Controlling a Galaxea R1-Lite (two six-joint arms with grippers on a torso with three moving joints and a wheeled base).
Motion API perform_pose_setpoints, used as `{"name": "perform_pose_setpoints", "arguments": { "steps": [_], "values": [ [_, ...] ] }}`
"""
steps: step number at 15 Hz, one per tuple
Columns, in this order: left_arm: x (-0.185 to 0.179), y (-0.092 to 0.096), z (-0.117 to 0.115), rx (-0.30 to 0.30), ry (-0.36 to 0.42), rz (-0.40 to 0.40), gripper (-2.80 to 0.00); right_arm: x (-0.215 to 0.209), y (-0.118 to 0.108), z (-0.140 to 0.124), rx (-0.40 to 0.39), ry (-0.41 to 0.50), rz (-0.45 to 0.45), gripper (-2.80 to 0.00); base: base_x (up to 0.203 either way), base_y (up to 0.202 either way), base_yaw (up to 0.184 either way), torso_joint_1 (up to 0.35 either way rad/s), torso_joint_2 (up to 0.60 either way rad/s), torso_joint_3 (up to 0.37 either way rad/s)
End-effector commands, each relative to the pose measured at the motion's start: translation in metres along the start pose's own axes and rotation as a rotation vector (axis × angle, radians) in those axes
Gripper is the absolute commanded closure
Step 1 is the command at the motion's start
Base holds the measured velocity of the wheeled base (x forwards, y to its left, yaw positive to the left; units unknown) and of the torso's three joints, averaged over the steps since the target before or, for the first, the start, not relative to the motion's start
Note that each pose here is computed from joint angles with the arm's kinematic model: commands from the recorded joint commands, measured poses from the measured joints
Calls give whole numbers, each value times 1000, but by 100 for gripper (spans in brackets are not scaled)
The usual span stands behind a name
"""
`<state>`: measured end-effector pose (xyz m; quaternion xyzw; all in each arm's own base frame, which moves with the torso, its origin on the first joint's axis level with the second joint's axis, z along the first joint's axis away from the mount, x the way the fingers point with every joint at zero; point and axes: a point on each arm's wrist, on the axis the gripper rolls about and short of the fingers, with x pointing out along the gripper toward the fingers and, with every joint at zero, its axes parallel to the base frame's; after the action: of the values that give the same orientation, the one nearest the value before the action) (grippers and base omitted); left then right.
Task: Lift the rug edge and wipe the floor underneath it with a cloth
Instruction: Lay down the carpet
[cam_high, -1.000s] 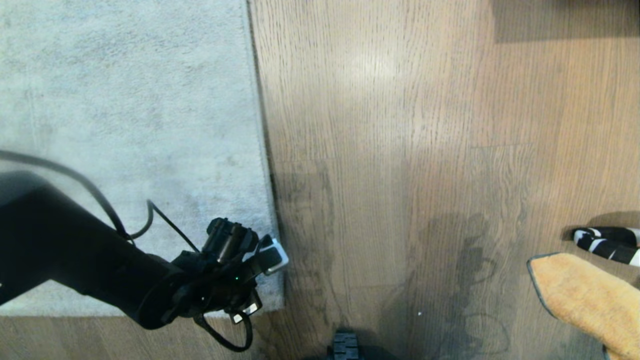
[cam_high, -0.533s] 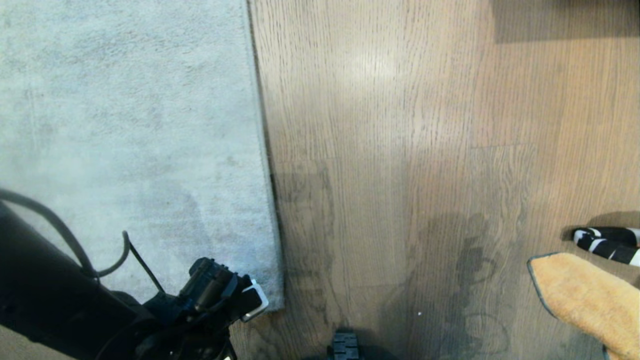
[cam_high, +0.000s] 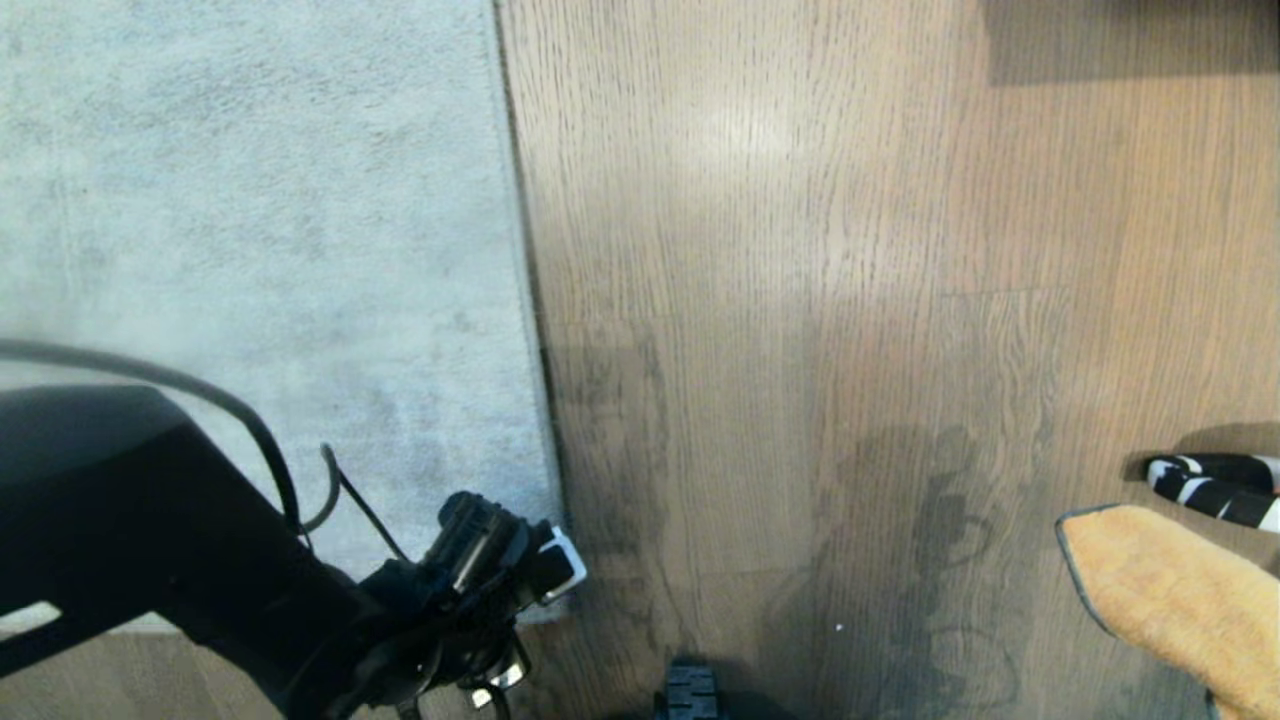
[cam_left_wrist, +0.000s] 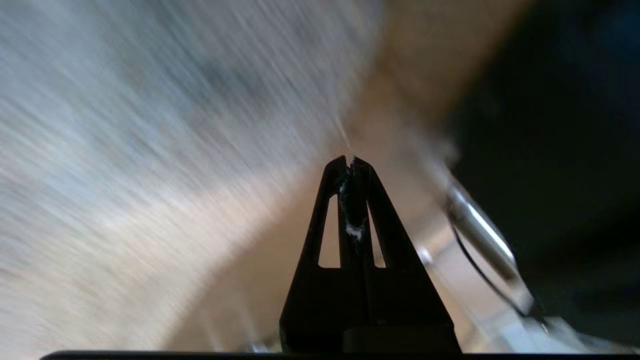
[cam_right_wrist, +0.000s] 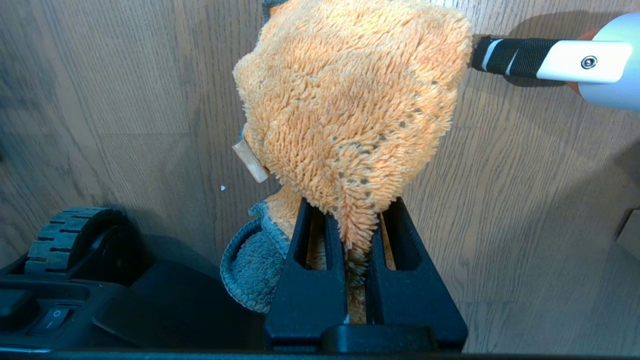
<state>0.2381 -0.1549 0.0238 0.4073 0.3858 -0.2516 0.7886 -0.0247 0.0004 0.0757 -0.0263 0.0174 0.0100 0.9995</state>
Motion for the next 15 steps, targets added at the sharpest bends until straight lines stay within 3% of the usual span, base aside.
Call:
{"name": "perform_pose_setpoints", "arguments": {
  "steps": [1,6,9,15],
  "values": [
    [7,8,14,-2,-30,53,0,0,0,0,-1,1,1,0,0,0,0,0,0,0],
    [2,17,12,-25,-32,72,0,0,0,0,-1,1,1,0,0,0,0,0,0,0],
    [-16,25,18,-62,-93,106,0,0,0,0,-1,1,1,0,0,0,0,0,0,0],
    [-102,47,6,-288,-318,211,0,0,0,0,-1,1,1,0,0,0,0,0,0,0]
  ]
}}
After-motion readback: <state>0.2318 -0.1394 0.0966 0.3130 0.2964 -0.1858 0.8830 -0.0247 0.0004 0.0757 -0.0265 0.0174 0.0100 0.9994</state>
